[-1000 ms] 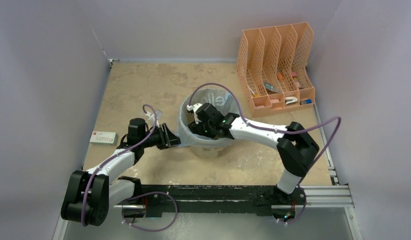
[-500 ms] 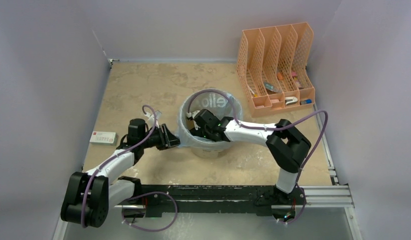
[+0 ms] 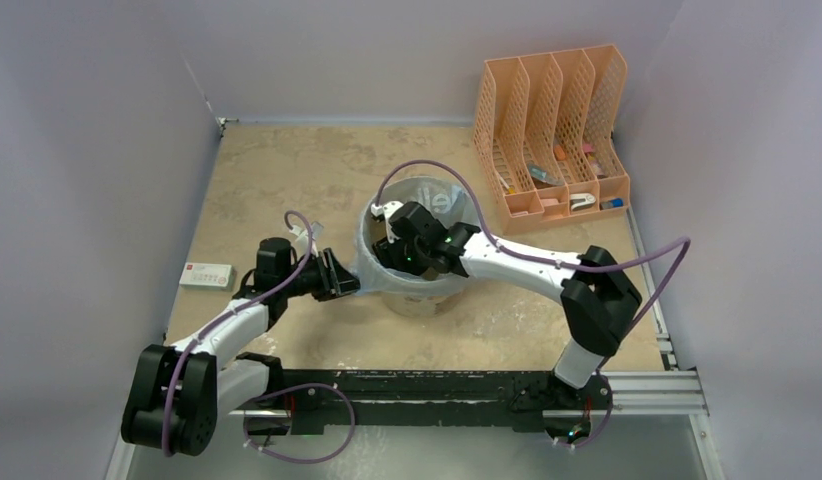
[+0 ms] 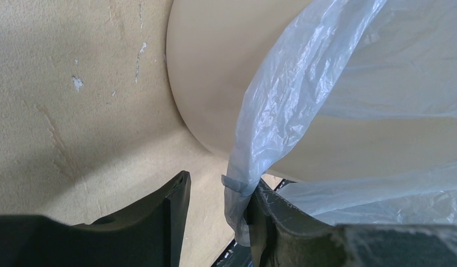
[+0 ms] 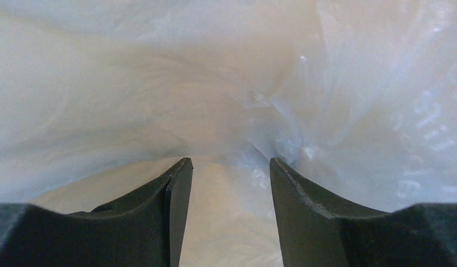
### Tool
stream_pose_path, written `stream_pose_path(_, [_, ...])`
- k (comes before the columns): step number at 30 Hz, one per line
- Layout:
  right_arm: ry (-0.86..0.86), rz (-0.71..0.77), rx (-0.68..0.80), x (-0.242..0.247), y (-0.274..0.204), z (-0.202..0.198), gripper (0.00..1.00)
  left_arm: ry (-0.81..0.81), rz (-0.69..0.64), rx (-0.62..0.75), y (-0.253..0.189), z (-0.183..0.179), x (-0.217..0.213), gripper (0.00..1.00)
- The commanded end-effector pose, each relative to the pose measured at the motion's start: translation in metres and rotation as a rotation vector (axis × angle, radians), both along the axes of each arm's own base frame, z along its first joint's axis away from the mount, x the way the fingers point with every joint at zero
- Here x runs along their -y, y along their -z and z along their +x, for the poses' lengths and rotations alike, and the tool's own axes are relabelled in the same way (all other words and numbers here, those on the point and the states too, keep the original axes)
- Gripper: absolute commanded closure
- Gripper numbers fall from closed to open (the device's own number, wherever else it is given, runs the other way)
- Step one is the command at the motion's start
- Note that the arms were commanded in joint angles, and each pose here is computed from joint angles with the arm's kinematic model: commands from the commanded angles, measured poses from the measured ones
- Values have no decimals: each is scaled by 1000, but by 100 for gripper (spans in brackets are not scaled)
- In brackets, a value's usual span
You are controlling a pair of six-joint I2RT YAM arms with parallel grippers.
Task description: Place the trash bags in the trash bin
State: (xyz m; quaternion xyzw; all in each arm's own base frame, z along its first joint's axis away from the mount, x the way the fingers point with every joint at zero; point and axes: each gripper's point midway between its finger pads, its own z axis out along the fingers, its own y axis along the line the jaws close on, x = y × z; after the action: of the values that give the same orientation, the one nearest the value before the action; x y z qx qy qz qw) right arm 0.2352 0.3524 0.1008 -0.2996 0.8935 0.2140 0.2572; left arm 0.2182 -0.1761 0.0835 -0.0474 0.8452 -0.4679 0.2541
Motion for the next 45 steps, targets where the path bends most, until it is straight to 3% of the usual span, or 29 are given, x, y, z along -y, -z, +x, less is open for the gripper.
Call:
stream_pose_path(1, [-50,43,-26,-19,1,-2,44,5,5,52,-7,10,0,60])
stream_pose_path(12, [-36,-89,-130,-2,72,-15,46,15,-13,34,2,13,3,60])
stream_pose_path(17, [-22,-91,-131,1,63,-16,47,9,7,27,7,13,1,60])
stream_pose_path(25, [0,14,-53,-10,8,-5,45,0,15,21,9,15,0,60])
stream_pose_path(36, [9,-60,-89,-8,57,-3,47,-6,20,45,-1,17,-1,59])
stream_pose_path(45, [41,74,35,-9,-40,5,42,-8,22,36,1,17,-1,58])
